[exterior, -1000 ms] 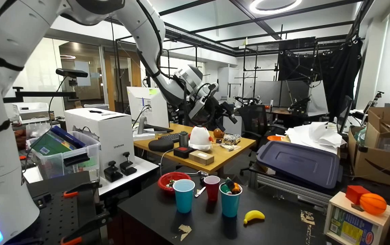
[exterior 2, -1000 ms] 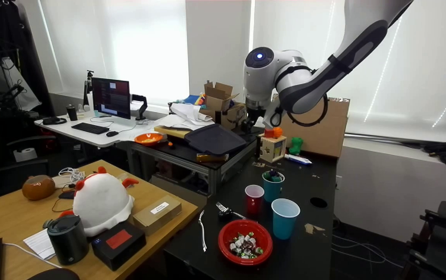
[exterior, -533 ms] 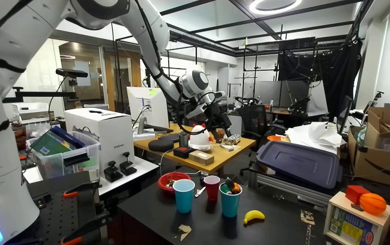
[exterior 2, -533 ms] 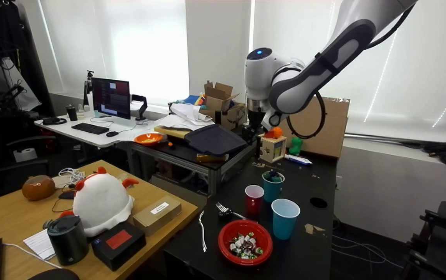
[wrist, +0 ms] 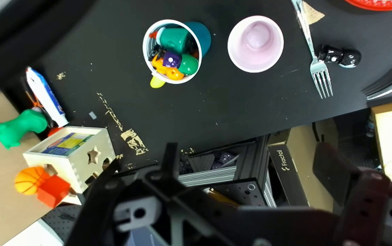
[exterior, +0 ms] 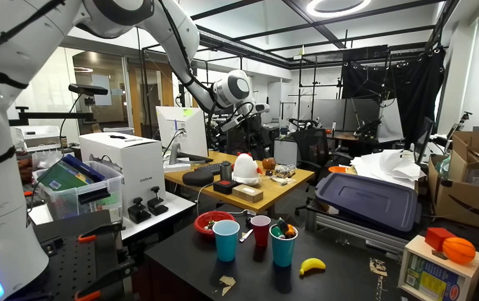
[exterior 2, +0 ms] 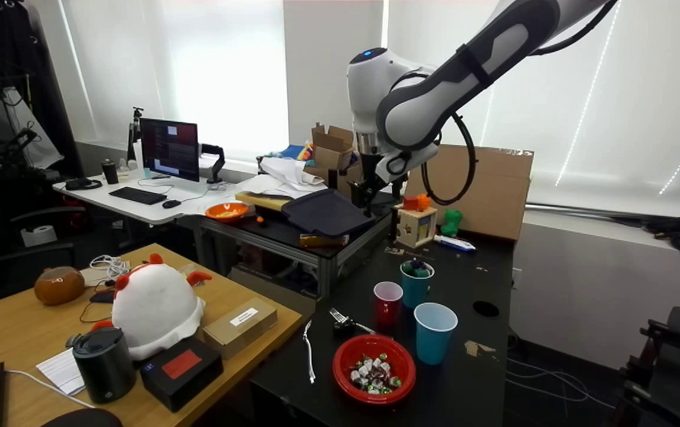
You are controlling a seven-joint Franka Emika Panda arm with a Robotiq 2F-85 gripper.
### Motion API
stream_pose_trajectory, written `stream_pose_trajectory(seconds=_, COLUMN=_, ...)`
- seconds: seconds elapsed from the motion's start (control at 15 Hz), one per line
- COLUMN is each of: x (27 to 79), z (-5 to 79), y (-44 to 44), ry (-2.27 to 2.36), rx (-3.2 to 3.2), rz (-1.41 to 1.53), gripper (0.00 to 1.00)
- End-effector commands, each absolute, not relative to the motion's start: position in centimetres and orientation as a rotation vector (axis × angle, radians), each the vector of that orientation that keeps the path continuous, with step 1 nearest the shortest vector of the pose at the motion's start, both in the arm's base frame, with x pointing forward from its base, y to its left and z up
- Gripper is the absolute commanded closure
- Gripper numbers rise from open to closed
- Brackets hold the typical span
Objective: Pick up the blue cup and pour it's contents in the bowl
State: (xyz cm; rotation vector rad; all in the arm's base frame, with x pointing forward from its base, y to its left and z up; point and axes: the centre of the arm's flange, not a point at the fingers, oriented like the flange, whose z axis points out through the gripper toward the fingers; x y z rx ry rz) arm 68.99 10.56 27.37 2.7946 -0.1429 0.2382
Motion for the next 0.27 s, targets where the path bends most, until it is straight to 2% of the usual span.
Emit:
stream_pose_trajectory(seconds=0.0, x=68.98, z=27.16, y=10.51, ry=-0.143, rx=2.793, rz=0.234, gripper=0.00)
stream_pose_trajectory(seconds=0.2, x=69.02, z=26.82, y=10.07, ry=-0.149, rx=2.790, rz=0.228, gripper=0.00)
